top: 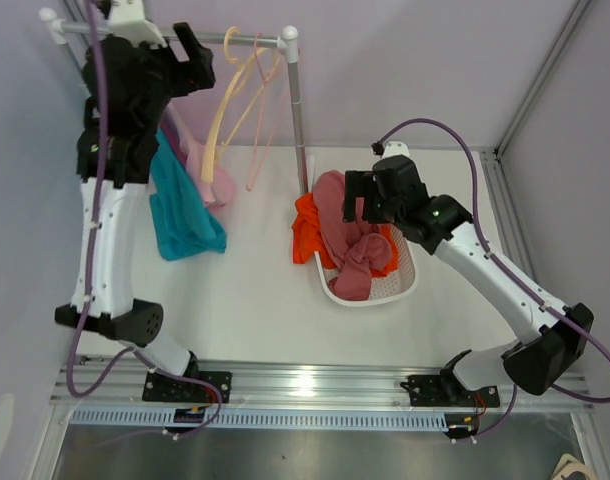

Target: Remove the t-shirt from the hanger

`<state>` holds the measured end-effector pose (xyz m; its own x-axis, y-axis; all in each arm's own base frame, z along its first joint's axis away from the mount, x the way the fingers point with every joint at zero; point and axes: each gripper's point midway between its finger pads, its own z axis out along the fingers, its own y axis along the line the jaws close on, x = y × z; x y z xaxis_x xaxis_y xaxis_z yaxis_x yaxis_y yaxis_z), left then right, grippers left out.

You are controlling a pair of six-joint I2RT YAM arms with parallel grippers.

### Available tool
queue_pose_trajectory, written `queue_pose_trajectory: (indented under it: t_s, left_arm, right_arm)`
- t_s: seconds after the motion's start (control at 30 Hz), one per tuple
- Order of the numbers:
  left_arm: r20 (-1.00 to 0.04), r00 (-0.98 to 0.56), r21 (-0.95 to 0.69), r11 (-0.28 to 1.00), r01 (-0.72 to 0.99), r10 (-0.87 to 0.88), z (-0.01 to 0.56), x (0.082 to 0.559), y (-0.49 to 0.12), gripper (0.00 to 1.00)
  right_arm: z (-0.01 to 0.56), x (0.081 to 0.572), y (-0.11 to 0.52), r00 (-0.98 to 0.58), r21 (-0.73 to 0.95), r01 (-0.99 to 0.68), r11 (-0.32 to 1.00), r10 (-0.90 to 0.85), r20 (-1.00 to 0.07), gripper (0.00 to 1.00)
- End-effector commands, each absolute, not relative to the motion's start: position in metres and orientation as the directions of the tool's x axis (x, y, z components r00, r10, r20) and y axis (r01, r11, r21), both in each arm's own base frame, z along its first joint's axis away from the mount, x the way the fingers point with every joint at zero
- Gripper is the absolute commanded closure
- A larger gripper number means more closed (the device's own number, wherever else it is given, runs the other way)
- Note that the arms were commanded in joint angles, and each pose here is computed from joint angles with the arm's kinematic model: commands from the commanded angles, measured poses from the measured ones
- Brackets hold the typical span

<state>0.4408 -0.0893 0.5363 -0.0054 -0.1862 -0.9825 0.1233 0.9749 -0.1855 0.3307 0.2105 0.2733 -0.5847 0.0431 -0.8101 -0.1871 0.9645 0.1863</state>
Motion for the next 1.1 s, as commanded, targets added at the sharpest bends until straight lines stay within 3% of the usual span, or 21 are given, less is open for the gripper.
queue_pose_trajectory:
  t_s: [0.0,0.27,0.47,0.6,1.07]
  left_arm:
    - [-0.983,0.113,-0.153,0.987,-0.046,-0.147,0.573,0.399,-0.043,0.09]
    - [-0.988,0.040,-0.154,0.935,-0.318,-0.150,0.537,0.427,-0.001,0.17]
    - [-0.992,0.009,-0.117,0.921,-0.372,-0.122,0.517,0.462,0.002,0.22]
    - [-0.993,0.006,-0.105,0.887,-0.450,-0.115,0.506,0.471,0.013,0.44]
    - [-0.998,0.027,-0.069,0.827,-0.558,-0.064,0.491,0.499,0.034,0.41]
  right_arm:
    - [0.287,0.328,0.236,-0.567,0.248,-0.261,0.933,0.060,-0.822,0.00]
    - [0.281,0.315,0.241,-0.583,0.270,-0.287,0.919,0.056,-0.811,0.01]
    - [0.282,0.310,0.234,-0.576,0.256,-0.283,0.924,0.050,-0.816,0.00]
    - [0.282,0.311,0.233,-0.577,0.257,-0.284,0.924,0.050,-0.815,0.01]
    - [0.274,0.322,0.249,-0.603,0.256,-0.317,0.913,0.015,-0.798,0.01]
